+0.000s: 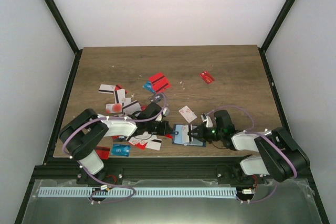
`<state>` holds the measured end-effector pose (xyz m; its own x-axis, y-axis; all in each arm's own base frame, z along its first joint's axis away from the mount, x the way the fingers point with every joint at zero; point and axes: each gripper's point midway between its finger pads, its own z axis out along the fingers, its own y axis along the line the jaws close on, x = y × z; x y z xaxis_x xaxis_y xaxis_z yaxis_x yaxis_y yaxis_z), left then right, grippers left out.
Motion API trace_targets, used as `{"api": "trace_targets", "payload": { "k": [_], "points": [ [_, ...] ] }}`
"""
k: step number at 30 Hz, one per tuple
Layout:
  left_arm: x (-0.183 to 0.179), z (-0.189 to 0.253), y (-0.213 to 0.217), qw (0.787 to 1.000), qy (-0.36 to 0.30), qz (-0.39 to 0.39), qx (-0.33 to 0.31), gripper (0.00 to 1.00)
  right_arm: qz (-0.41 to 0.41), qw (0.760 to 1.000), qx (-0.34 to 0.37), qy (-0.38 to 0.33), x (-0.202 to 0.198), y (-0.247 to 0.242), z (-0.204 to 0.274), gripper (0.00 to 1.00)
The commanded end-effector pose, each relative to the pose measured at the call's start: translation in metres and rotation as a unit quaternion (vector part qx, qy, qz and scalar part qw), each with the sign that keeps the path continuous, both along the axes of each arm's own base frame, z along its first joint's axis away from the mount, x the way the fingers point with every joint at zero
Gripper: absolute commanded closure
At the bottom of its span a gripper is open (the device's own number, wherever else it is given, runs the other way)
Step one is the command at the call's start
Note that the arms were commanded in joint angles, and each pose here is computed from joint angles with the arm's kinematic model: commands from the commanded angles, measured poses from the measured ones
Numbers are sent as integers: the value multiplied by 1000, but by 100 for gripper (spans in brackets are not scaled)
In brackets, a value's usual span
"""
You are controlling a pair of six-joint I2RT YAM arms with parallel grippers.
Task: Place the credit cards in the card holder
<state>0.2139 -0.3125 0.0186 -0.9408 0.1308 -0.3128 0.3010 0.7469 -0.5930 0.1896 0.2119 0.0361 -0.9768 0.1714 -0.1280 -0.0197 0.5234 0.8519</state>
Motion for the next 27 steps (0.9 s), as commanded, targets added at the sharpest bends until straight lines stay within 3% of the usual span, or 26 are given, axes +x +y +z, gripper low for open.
{"api": "trace_targets", "payload": {
  "k": [1, 16, 21, 27],
  "points": [
    [-16, -9, 10, 999, 32, 11, 12, 91, -6, 1000, 3, -1, 4, 0, -1, 99],
    [-26, -2, 12, 997, 47, 55, -7, 91, 5, 1000, 20, 20, -2, 5, 0, 95],
    [-24, -3, 16, 997, 41, 67, -2, 91, 32, 999, 0, 21, -3, 7, 2, 86],
    [-23, -6, 20, 996, 36, 76, 4, 92, 32, 997, -67, 10, 4, -4, 7, 63]
  ]
}}
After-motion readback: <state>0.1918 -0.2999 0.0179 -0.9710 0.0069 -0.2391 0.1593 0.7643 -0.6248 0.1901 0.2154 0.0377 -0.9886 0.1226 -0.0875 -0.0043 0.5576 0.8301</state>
